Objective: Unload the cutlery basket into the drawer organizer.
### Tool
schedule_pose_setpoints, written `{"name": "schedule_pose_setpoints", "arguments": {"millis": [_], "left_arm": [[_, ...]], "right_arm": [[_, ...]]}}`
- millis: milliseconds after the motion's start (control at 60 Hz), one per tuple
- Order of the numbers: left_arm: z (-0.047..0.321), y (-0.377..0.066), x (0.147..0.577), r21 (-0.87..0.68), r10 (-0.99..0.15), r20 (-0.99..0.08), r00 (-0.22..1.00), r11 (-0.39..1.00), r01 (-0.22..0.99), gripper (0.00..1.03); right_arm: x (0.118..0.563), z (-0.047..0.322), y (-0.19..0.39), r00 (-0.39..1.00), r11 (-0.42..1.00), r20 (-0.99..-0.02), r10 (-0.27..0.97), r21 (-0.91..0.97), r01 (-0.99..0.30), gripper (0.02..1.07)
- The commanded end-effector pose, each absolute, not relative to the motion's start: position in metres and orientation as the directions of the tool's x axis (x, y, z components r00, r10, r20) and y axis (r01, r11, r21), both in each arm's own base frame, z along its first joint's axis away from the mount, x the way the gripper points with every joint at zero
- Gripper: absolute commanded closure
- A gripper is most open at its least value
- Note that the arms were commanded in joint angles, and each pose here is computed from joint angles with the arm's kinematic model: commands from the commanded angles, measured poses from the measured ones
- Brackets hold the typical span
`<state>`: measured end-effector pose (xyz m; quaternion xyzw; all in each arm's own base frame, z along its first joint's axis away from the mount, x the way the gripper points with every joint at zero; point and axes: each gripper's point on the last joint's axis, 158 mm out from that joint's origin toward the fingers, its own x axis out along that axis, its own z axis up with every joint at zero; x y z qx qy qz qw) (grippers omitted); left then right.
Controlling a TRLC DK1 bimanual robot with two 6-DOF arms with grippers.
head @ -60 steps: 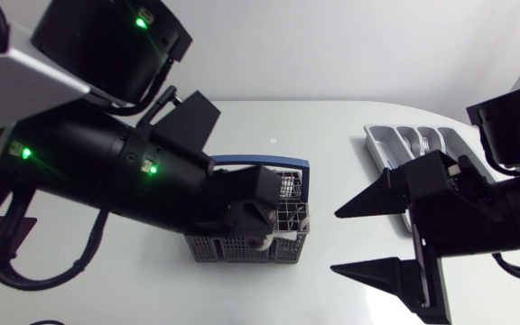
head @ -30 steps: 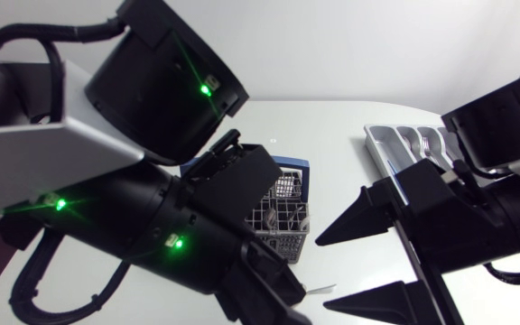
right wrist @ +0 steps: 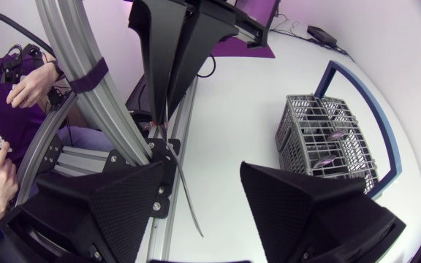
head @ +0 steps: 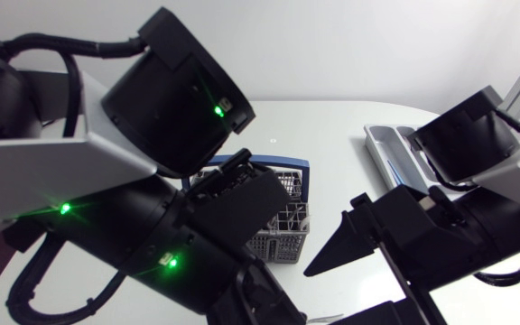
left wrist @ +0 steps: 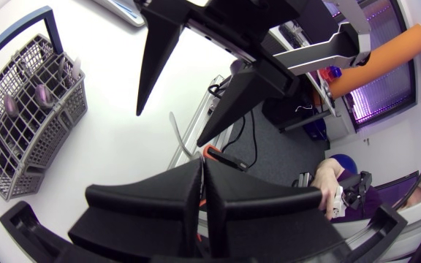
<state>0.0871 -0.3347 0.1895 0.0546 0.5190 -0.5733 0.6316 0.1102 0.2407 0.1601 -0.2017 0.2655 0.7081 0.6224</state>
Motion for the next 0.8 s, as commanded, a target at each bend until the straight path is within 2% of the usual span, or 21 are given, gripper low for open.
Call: {"name": "schedule_pose_setpoints", "arguments": {"millis": [0,133,350,533,700,783], "left_arm": [[0.182,-0.334,0.086,-0.528,-0.653,-0.726,-0.217,0.326,0.784,1.0],[0.181,-0.333,0.087,-0.526,-0.65,-0.729,-0.216,0.33,0.784,1.0],[0.182,-0.332,0.086,-0.526,-0.649,-0.729,-0.216,0.329,0.784,1.0],[0.183,-0.331,0.085,-0.525,-0.651,-0.728,-0.216,0.327,0.786,1.0],[0.184,-0.331,0.085,-0.525,-0.652,-0.727,-0.216,0.326,0.786,1.0],[0.185,-0.331,0.086,-0.525,-0.653,-0.727,-0.214,0.327,0.786,1.0]], "right_arm": [[0.1,0.148,0.24,-0.192,-0.119,-0.624,0.757,0.157,-0.98,0.42],[0.095,0.145,0.241,-0.21,-0.135,-0.626,0.751,0.166,-0.977,0.51],[0.087,0.142,0.243,-0.237,-0.158,-0.627,0.742,0.179,-0.971,0.71],[0.088,0.141,0.244,-0.236,-0.152,-0.628,0.742,0.186,-0.971,0.74],[0.087,0.142,0.245,-0.24,-0.159,-0.626,0.742,0.185,-0.97,0.93],[0.085,0.142,0.245,-0.246,-0.163,-0.626,0.74,0.188,-0.969,0.94]]}}
